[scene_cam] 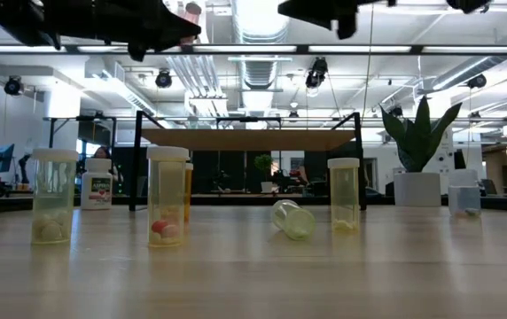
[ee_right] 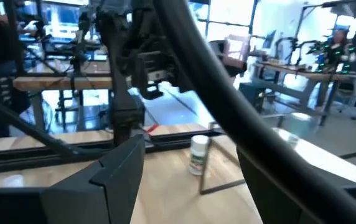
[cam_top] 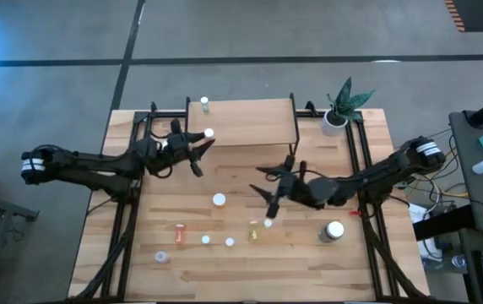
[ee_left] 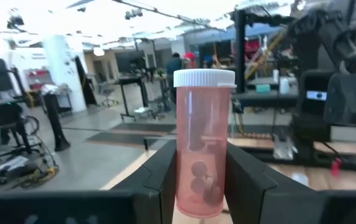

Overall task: Pick and place medicine bottles onto shelf by color
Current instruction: Put the right pink medicine bottle on the shelf

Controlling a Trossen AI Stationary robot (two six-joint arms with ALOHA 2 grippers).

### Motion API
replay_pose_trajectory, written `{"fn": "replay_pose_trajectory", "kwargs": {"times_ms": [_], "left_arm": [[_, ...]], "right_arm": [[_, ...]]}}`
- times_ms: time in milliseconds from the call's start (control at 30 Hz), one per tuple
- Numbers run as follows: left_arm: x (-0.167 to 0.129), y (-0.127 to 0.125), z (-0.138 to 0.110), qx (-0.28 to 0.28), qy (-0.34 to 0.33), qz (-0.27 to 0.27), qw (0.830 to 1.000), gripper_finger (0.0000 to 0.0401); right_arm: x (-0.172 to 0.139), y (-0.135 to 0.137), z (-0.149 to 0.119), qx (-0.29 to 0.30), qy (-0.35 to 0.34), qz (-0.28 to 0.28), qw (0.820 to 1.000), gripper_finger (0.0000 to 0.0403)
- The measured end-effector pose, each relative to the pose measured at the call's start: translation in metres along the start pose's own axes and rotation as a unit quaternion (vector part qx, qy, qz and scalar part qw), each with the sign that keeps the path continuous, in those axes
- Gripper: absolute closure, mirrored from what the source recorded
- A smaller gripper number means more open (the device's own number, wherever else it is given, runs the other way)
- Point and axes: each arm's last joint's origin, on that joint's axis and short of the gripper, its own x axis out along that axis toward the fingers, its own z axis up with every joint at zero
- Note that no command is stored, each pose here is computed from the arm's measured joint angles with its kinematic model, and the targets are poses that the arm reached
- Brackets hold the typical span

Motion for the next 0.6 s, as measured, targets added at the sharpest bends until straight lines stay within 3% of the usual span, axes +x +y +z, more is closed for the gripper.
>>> {"fn": "replay_pose_trajectory", "kwargs": {"times_ms": [300, 600], "left_arm": [[0.024, 0.006, -0.023, -0.031, 0.005, 0.040, 0.999, 0.0312], [0.045, 0.020, -0.045, -0.030, 0.011, 0.200, 0.979, 0.0312]], "right_arm": [[-0.038, -0.036, -0.007, 0.016, -0.050, 0.055, 0.997, 0.0157], [-0.059, -0.053, -0.021, 0.033, -0.060, 0.049, 0.996, 0.0171]]}}
